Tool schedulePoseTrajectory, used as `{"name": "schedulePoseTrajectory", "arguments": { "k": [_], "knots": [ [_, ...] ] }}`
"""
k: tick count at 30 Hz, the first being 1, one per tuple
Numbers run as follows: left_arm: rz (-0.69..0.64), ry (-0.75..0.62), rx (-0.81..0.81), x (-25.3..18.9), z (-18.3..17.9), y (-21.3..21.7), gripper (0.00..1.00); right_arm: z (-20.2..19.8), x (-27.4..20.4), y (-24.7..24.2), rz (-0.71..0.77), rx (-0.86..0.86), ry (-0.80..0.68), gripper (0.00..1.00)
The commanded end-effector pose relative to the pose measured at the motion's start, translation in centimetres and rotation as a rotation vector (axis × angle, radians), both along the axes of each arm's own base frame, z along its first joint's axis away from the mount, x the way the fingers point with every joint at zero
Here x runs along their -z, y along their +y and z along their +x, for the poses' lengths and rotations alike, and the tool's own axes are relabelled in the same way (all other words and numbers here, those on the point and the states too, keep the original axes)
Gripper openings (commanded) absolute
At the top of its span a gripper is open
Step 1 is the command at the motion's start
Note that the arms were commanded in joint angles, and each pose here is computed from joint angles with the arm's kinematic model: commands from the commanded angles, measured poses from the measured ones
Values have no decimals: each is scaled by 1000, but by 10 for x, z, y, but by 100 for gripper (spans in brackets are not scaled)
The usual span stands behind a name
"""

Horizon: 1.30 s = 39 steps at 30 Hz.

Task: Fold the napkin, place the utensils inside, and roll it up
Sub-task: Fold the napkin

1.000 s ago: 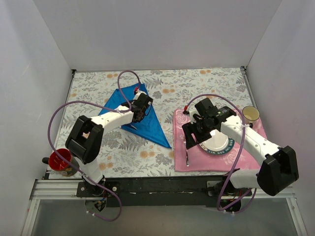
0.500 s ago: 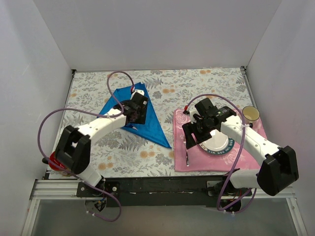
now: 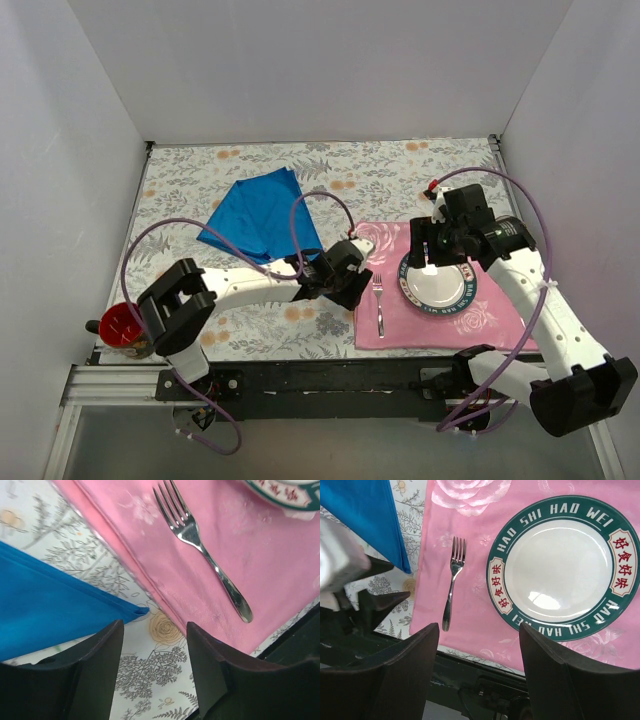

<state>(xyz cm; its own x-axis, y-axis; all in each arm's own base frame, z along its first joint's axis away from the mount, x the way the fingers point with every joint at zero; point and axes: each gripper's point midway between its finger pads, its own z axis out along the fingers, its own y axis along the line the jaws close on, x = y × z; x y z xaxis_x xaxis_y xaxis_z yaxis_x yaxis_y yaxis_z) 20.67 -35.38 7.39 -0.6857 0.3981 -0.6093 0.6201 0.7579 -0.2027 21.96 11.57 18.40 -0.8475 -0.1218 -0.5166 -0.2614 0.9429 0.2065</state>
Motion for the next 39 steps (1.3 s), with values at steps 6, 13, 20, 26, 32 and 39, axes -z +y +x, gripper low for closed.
{"name": "schedulePoseTrajectory", "arguments": {
  "k": [6,13,20,26,32,39],
  "knots": [
    [58,-86,-45,13,2,-16,40,-18,-13,-3,35,-4,-21,73],
    [96,-160,-54,-3,9,-11,33,-21,-12,0,57,-16,-24,73],
    [113,-212,-62,-16,15,-4,33,-21,-7,5,75,-34,-8,73],
    [129,-181,-67,-7,11,-4,39,-21,-5,6,74,-44,-1,73],
    [175,-171,-49,16,12,-2,46,-22,-5,9,84,-60,4,73],
    [194,-123,-51,37,4,3,43,-22,-4,7,78,-62,3,73]
  ]
}}
